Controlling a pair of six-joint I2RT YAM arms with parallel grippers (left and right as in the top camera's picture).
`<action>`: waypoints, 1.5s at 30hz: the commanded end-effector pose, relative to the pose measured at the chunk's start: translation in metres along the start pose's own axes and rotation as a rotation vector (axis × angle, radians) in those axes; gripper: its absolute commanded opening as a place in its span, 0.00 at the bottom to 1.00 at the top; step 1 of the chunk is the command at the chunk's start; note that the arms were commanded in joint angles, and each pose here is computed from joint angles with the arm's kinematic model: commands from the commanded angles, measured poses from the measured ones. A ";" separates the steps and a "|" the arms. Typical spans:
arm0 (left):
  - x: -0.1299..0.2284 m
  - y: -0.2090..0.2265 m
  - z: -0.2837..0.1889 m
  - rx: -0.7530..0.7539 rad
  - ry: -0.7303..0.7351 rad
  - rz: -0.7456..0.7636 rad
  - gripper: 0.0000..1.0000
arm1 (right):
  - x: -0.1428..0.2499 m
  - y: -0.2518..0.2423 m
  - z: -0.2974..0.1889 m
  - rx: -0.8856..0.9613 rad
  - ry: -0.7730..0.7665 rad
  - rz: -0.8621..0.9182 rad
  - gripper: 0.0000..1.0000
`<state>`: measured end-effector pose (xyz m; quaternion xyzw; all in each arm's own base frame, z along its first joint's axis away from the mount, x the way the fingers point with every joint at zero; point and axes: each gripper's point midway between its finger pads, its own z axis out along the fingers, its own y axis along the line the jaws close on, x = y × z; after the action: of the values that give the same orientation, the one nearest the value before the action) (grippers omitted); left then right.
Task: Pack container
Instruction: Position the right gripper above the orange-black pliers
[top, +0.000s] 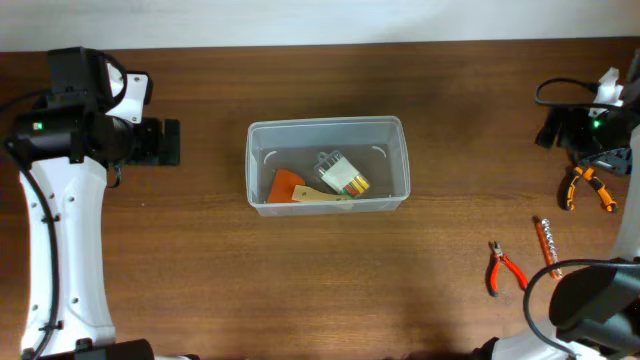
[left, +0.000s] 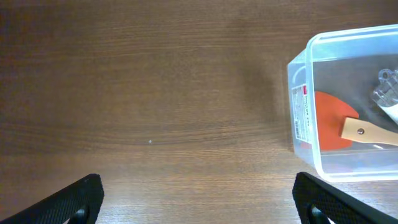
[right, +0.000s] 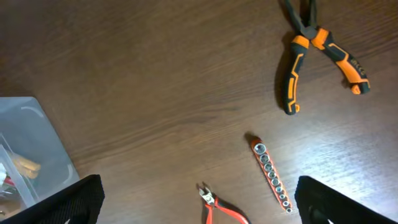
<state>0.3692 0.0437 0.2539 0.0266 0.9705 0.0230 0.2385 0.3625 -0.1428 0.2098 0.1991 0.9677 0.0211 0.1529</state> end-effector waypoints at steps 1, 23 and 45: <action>-0.004 0.002 -0.001 -0.003 -0.009 -0.007 0.99 | -0.016 0.004 0.007 -0.022 -0.042 0.009 0.99; -0.004 0.002 -0.001 -0.002 -0.009 -0.007 0.99 | -0.022 -0.052 0.084 0.226 0.075 0.072 0.99; -0.004 0.002 -0.001 -0.002 -0.009 -0.007 0.99 | -0.006 -0.092 0.106 0.109 0.157 0.157 0.98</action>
<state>0.3692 0.0438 0.2539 0.0266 0.9705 0.0232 0.2384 0.3654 -0.2335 0.1008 0.2766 0.9587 -0.0183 0.0634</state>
